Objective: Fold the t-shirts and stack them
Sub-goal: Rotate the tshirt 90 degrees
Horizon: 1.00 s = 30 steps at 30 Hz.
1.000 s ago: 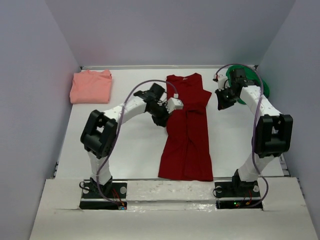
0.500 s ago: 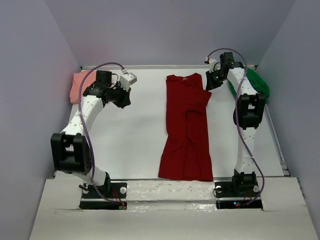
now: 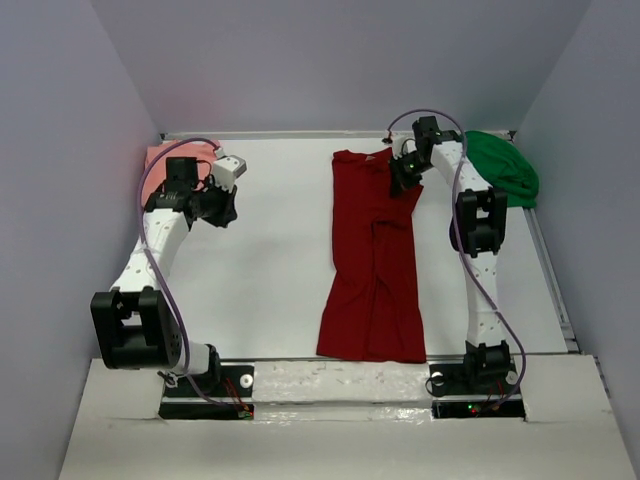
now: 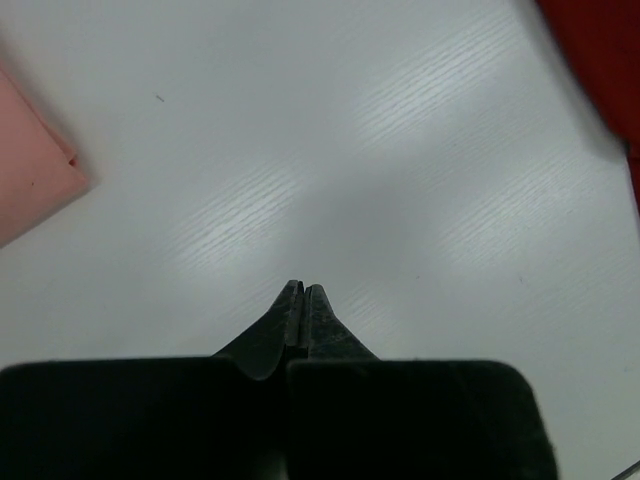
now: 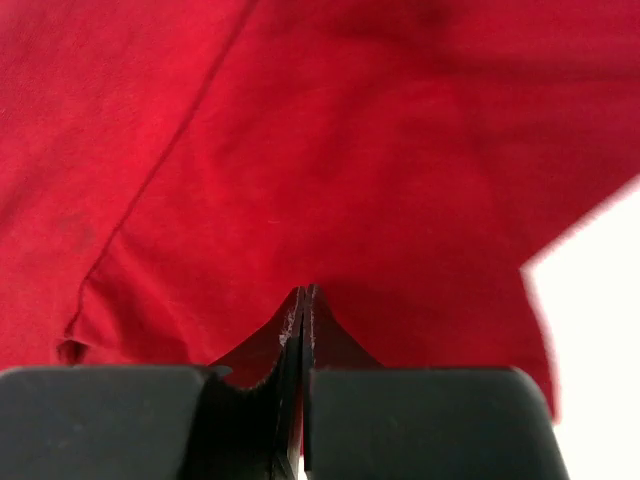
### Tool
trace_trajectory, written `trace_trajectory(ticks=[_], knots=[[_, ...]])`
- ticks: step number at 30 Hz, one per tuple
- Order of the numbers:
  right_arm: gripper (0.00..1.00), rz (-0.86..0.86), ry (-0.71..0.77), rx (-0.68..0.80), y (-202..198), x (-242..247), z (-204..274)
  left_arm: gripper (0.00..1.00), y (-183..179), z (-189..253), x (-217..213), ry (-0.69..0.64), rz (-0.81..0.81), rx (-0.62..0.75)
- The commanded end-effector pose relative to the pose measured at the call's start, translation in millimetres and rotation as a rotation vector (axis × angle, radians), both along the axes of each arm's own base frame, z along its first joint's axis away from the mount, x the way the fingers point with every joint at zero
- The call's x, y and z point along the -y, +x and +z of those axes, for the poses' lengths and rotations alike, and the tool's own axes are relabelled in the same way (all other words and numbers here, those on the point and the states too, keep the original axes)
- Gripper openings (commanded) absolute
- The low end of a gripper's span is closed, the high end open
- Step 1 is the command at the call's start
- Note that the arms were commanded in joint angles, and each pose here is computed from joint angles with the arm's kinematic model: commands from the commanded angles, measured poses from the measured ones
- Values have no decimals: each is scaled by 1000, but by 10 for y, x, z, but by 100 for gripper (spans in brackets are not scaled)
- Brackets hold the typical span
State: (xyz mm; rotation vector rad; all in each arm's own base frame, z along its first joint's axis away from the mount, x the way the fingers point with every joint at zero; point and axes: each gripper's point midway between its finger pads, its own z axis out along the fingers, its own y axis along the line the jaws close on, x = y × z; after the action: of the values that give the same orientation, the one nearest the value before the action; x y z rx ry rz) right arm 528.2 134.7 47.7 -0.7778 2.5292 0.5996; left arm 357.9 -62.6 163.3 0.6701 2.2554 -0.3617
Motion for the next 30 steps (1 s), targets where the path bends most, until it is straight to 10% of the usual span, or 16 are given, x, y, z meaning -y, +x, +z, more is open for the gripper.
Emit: trace_trajectory(ticks=[1, 13, 30], knots=[[0, 65, 36, -20, -251, -156, 138, 0, -45, 114, -101, 2, 42, 49], [0, 168, -48, -151, -612, -325, -307, 0, -213, 115, -177, 9, 73, 87], [0, 161, -91, 222, 396, -757, -212, 0, -233, 35, -555, 19, 193, 66]])
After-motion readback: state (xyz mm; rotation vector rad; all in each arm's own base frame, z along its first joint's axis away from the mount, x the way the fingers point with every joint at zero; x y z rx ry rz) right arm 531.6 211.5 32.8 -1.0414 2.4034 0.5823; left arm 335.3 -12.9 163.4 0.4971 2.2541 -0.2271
